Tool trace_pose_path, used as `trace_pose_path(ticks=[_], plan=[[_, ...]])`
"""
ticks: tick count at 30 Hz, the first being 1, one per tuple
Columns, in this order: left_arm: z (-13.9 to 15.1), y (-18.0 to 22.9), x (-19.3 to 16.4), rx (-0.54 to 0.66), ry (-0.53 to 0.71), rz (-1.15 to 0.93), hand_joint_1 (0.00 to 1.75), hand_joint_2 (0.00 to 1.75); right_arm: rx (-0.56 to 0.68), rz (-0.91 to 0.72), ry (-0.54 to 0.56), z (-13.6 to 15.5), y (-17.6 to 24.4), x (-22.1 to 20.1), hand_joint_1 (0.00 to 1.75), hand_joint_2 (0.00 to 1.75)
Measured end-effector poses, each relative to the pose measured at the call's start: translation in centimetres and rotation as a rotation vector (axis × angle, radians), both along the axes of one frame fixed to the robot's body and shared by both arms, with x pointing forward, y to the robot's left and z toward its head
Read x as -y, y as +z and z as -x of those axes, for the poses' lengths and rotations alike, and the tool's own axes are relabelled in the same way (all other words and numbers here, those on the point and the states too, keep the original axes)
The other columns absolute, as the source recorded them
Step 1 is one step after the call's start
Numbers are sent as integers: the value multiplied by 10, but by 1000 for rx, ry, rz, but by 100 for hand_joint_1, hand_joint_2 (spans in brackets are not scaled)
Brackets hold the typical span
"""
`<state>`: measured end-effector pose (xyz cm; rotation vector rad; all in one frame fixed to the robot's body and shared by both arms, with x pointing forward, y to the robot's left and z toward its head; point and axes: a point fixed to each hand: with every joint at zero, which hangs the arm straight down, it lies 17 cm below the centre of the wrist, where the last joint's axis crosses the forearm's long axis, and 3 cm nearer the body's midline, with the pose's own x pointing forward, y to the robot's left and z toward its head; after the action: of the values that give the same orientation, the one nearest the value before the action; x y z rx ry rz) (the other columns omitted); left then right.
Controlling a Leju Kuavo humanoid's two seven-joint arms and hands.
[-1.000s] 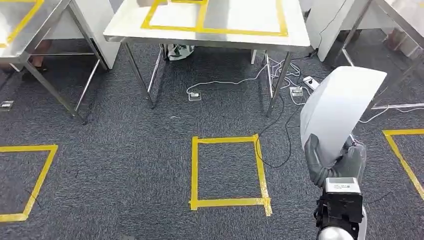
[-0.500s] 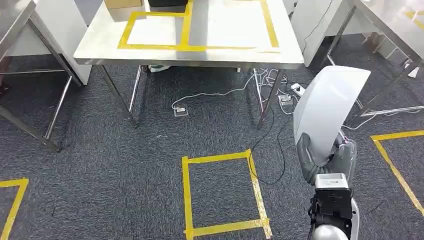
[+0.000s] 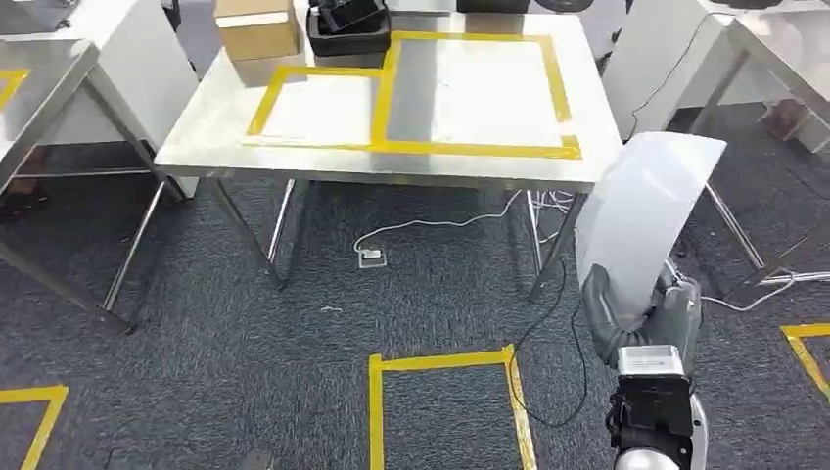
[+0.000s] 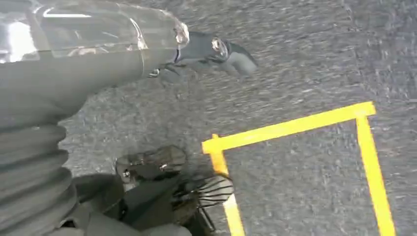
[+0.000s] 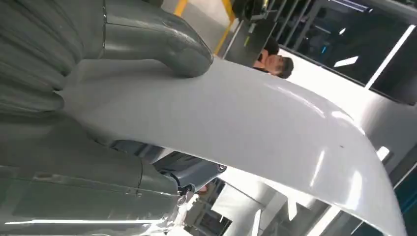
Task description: Take the parts from the cabinet and place them on the table.
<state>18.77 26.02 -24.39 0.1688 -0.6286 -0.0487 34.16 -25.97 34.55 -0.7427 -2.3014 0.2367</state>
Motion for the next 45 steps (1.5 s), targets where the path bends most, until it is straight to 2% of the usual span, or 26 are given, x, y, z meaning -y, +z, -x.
trace_pose_path(ticks=[9, 20, 27, 33, 45], plan=[[26, -7, 1, -37, 11, 9, 0, 175, -17, -11, 0, -3, -2, 0, 175, 175], [19, -5, 2, -26, 14, 11, 0, 175, -14, 19, 2, 0, -4, -2, 175, 175], [3, -2, 7, -28, -53, -2, 0, 175, 50, 50, 3, 34, 2, -2, 175, 175], [-12, 2, -1, -4, -61, -19, 0, 175, 69, 38, -14, 45, 8, 4, 175, 175], [-3, -2, 4, -37, -91, -23, 0, 175, -19, 12, -85, 36, 5, 19, 175, 175]])
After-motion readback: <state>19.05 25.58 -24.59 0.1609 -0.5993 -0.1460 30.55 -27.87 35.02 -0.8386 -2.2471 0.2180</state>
